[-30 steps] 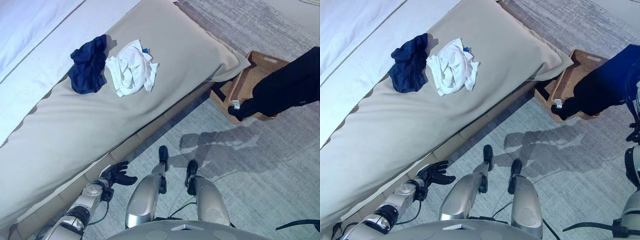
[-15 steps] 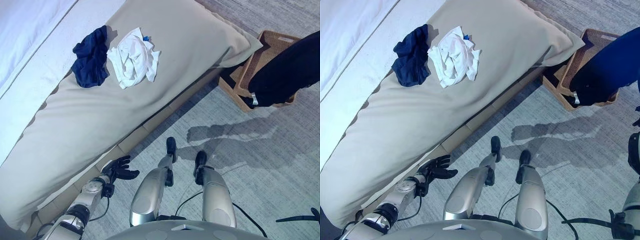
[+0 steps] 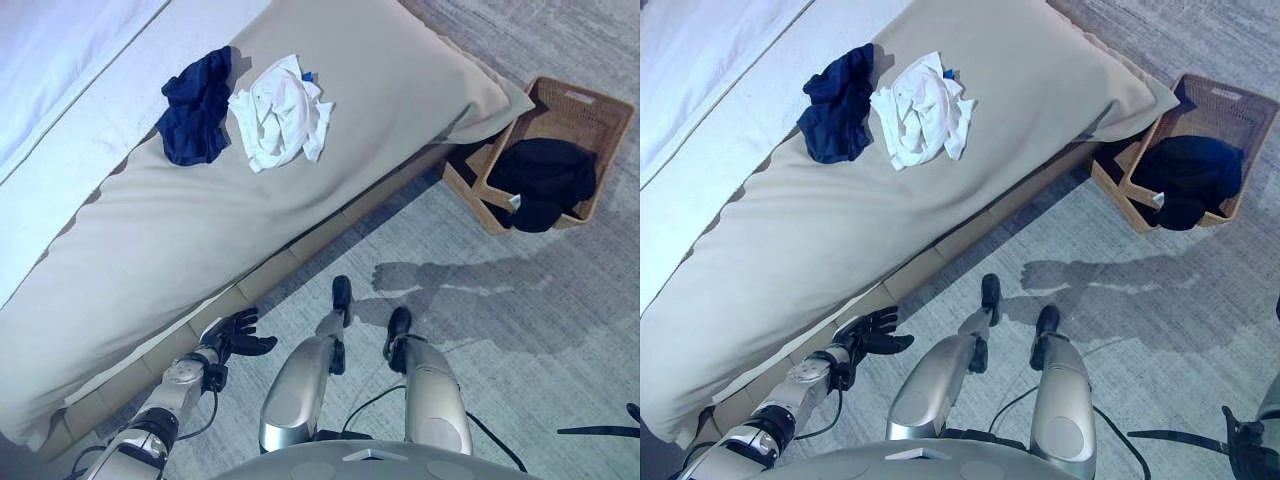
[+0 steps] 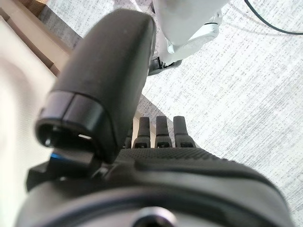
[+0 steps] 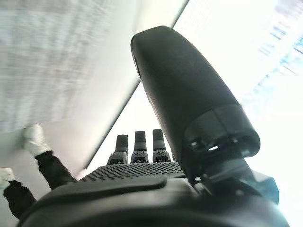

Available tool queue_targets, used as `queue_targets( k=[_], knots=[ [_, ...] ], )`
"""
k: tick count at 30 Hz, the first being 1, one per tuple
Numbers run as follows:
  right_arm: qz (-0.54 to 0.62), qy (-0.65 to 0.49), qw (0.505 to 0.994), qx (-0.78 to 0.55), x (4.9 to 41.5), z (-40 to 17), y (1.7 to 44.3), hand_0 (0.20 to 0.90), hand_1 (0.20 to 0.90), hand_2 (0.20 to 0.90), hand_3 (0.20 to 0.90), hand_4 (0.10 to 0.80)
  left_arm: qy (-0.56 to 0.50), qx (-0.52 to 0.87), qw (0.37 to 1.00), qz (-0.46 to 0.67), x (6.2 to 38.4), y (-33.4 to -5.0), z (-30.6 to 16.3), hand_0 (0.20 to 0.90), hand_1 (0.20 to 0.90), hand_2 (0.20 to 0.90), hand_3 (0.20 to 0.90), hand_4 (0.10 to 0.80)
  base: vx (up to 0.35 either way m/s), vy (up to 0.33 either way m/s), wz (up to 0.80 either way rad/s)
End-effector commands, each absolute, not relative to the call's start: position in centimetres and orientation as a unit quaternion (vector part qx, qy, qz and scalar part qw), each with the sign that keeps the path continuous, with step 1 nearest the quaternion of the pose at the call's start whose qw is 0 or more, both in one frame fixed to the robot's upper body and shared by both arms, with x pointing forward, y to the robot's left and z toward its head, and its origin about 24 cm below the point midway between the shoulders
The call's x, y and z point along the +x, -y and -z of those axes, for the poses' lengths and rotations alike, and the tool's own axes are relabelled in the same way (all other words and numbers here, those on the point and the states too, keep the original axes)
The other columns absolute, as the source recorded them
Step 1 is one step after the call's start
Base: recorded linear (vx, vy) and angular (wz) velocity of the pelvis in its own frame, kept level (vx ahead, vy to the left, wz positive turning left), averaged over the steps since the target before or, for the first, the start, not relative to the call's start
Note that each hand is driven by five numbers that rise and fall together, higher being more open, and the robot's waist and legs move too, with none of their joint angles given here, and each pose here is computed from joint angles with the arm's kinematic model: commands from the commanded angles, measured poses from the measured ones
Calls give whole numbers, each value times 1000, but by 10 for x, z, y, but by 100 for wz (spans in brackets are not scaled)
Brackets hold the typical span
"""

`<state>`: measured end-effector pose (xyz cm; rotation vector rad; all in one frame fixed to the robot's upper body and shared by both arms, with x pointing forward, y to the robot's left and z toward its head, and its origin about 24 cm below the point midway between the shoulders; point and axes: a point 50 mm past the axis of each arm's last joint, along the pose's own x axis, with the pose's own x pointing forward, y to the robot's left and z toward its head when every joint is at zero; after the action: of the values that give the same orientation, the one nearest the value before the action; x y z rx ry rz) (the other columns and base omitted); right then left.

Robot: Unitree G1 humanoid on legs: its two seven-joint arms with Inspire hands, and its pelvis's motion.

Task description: Pick up the clothes from the bed and place them into the basket

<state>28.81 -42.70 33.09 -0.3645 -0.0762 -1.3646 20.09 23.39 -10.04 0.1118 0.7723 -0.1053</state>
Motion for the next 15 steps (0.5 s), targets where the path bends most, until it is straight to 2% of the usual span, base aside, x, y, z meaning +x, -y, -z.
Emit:
queue_targets(
  k=[1,4,8,9,11,15],
  knots=[
    [635,97,706,-297,265,-370,430,900,900,900,900,800,-419,83,904,4,168,-275,107,900,900,900,900,800,40,-10,11],
    [609,105,721,-313,268,-370,429,900,900,900,900,800,-416,88,905,12,168,-273,107,900,900,900,900,800,-18,5,10],
    [510,130,806,-272,293,-349,412,900,900,900,900,800,-415,95,905,13,167,-272,107,900,900,900,900,800,-42,41,3],
    [445,144,860,-202,305,-332,401,900,900,900,900,800,-416,98,904,12,167,-272,107,900,900,900,900,800,-35,114,9],
    [367,139,915,-88,322,-294,386,900,900,900,900,800,-421,94,902,8,167,-271,110,900,900,900,900,800,0,145,3],
    [274,71,956,74,328,-194,366,900,900,900,900,800,-439,81,895,-2,161,-267,117,900,900,900,900,800,49,184,-7]
  ],
)
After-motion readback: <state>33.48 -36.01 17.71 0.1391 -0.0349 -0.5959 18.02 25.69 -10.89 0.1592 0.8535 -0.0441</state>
